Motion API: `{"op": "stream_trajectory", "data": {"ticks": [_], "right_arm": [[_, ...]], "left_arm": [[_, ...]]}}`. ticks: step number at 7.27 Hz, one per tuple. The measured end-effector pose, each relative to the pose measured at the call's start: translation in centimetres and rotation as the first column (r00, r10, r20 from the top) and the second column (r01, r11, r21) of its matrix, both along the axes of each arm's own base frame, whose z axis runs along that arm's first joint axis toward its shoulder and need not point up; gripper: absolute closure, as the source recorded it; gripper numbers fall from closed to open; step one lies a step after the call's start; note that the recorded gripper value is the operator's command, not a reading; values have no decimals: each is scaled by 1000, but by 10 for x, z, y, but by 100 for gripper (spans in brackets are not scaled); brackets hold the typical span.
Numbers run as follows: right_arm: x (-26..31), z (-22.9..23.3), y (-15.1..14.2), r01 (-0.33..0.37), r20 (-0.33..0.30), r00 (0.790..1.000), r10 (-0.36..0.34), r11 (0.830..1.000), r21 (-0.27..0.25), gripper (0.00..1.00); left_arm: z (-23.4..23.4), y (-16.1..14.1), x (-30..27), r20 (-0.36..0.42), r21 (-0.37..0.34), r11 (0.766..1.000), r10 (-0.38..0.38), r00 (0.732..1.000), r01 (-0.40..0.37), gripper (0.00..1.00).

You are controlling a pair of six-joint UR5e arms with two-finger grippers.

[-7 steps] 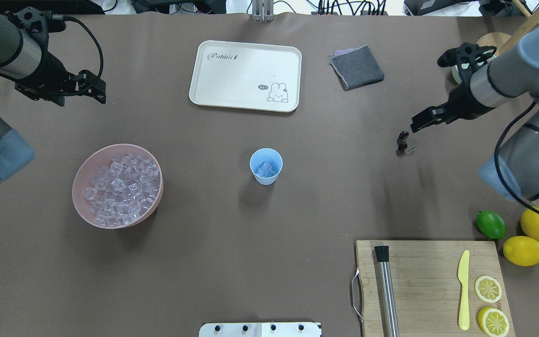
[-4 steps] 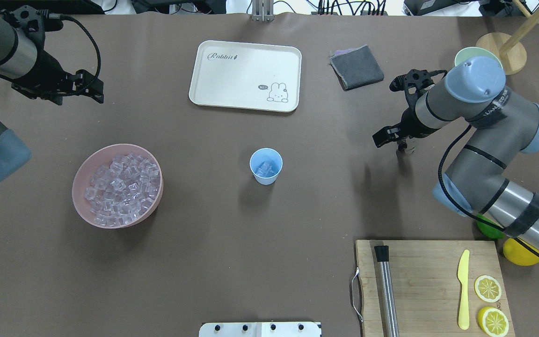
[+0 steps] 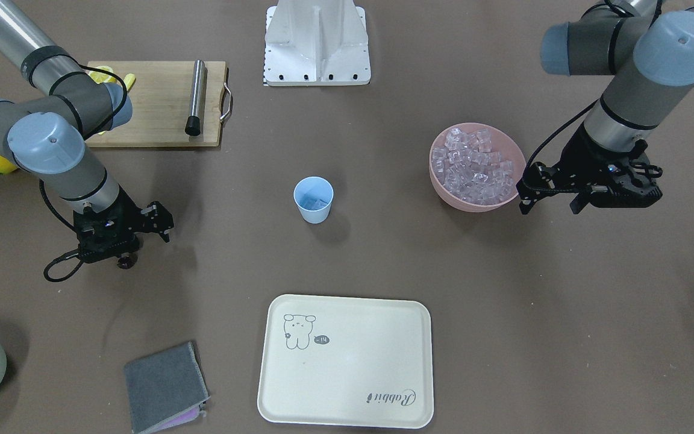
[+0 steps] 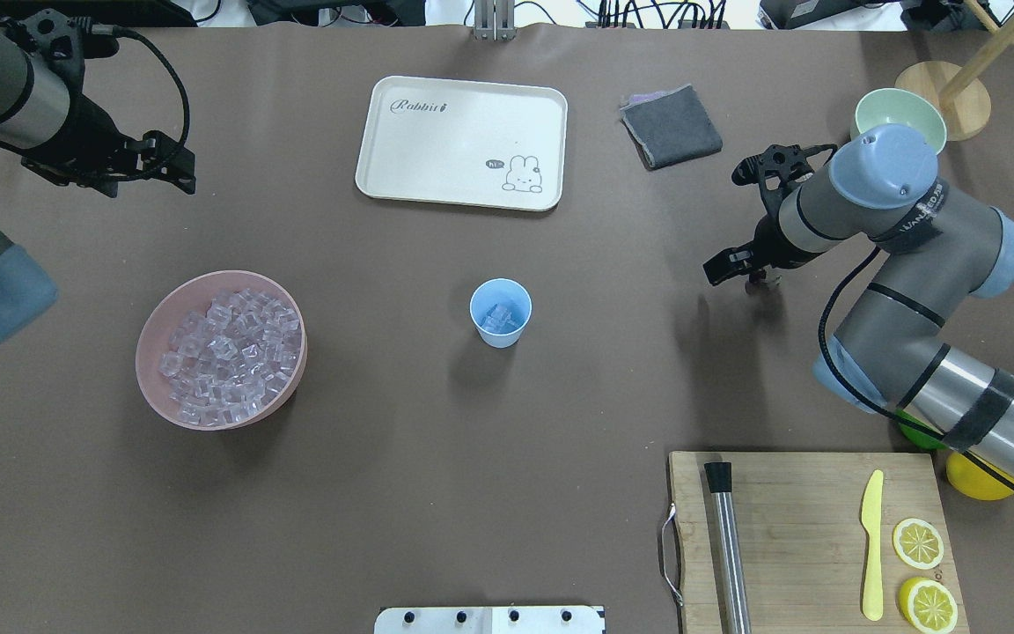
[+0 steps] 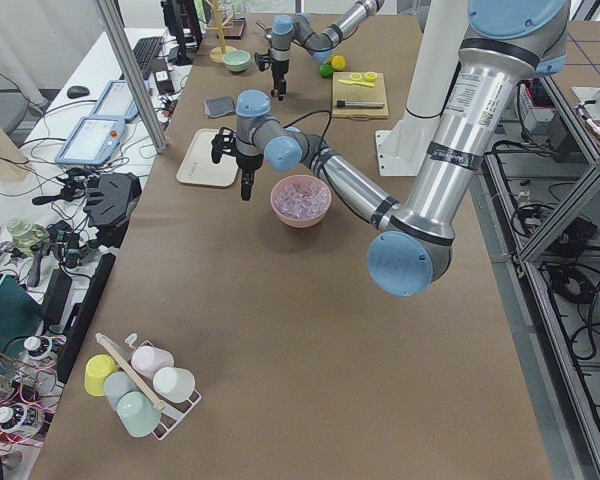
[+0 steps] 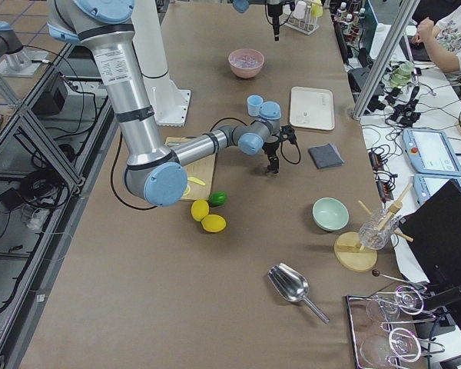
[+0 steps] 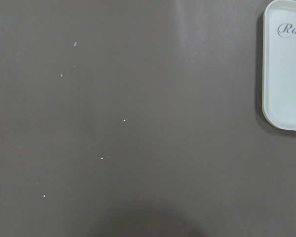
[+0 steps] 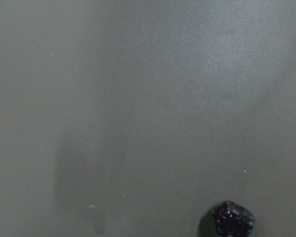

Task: Put ice and cherries in cup
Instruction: 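Lower the right gripper onto the cherry stems and close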

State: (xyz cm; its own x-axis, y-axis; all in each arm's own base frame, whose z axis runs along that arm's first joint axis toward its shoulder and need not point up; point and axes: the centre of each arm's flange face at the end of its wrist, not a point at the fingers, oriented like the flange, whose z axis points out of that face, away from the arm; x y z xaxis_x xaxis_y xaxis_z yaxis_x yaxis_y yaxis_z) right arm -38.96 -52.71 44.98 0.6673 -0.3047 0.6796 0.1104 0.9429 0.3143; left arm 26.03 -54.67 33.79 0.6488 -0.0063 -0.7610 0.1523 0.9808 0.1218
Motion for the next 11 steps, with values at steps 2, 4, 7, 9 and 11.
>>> {"op": "stream_trajectory", "data": {"ticks": [2,4,7,9,11], "right_arm": [[2,6,2,1,11,1000,-2,1000,13,55],[1,7,2,0,10,1000,-1,1000,17,81],[0,5,2,-14,-1,1000,14,999,35,97],[0,2,3,-20,0,1000,20,999,39,100],[1,3,2,-22,-2,1000,22,999,39,32]], "left_arm": [[2,0,0,2,-2,1000,0,1000,0,3],[3,0,2,4,-3,1000,3,1000,-3,3],[4,1,10,-7,12,1000,14,1000,-14,3],[5,1,12,-13,19,1000,16,1000,-16,3],[4,2,13,-18,12,1000,9,1000,-9,3]]}}
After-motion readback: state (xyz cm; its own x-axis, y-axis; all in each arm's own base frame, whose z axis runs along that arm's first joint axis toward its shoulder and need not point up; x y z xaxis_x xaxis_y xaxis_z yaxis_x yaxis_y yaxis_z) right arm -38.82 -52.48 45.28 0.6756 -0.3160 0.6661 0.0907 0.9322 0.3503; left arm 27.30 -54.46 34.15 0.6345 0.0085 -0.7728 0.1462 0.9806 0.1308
